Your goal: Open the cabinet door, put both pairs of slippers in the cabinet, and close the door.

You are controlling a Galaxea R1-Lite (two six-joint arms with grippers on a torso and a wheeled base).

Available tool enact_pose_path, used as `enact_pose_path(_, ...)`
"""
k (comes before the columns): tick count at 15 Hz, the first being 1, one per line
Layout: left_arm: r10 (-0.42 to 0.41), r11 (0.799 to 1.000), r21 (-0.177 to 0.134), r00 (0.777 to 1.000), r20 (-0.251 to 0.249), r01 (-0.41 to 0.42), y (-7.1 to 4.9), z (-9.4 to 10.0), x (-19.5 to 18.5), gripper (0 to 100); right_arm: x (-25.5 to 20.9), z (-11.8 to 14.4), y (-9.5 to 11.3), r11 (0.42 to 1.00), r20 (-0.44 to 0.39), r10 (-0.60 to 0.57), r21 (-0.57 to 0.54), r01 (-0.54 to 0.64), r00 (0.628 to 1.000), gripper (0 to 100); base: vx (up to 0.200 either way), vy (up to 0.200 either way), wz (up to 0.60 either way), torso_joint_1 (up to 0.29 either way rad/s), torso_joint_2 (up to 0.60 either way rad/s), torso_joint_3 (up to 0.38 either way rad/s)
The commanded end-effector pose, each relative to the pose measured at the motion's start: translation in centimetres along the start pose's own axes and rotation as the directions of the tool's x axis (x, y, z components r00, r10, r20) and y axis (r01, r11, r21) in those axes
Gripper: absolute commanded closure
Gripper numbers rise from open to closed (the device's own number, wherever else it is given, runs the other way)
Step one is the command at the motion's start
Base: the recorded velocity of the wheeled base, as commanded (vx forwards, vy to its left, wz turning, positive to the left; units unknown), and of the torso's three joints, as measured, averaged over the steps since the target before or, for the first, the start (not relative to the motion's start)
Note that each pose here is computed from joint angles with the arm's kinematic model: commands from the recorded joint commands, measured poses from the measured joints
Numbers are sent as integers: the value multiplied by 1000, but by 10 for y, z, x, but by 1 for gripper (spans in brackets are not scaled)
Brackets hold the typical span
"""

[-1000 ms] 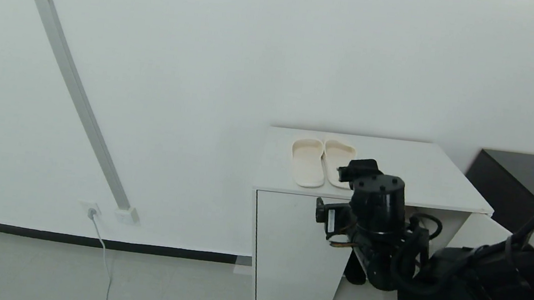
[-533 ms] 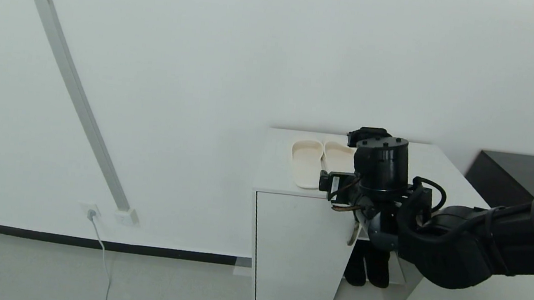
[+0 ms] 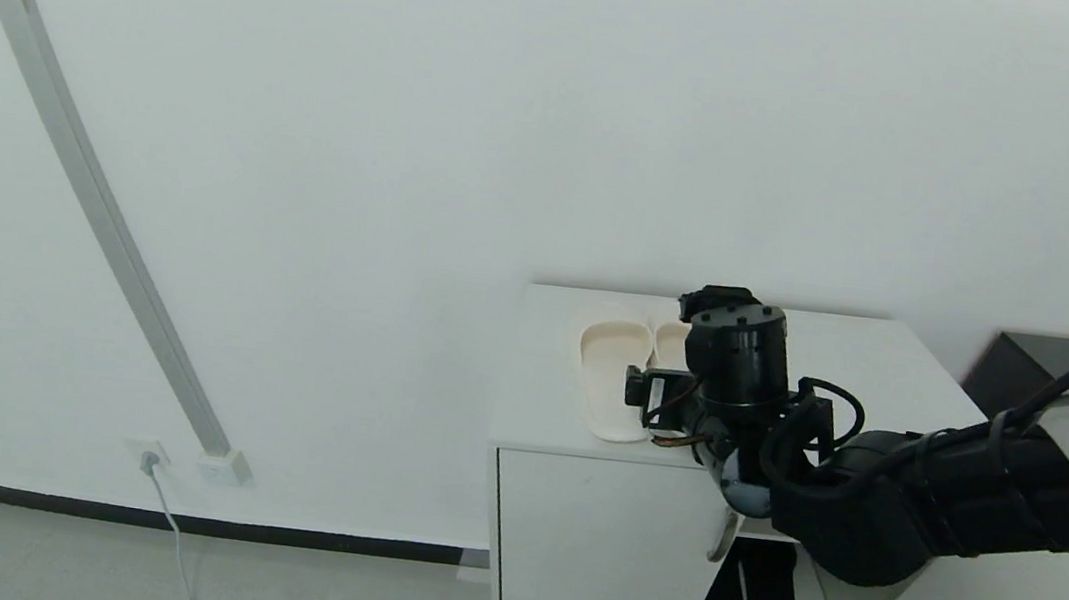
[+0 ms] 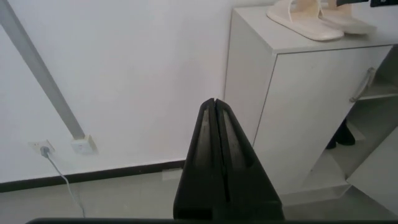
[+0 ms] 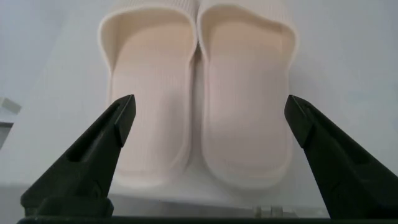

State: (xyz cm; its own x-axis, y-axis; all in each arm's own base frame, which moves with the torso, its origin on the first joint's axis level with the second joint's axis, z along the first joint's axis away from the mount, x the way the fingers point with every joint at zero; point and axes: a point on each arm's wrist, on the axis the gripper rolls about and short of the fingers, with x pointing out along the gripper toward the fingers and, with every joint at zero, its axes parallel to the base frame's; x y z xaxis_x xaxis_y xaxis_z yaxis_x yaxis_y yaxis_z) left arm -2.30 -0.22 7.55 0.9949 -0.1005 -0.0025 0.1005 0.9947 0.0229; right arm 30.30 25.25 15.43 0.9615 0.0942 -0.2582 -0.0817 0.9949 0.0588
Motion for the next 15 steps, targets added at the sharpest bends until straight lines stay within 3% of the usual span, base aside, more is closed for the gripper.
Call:
enact_pose_path(1,-1,1000,0,1000,0,1,0,0,0,100,13,-16,3,1000,-19,-1,-17,0,1000,0,200,0,0,7,2,2)
enact_pose_path(2,1,1000,0,1000,-1,-1,0,0,0,100,18,-18,4,1000,-12,-2,-15,2,1000,0,200,0,0,2,2,2)
enact_pose_path(15,7,1000,-12,1000,1,-7,0,0,0,100,77,-22,16,998,29,18,-54,-16,999,0,0,0,0,0,0,0)
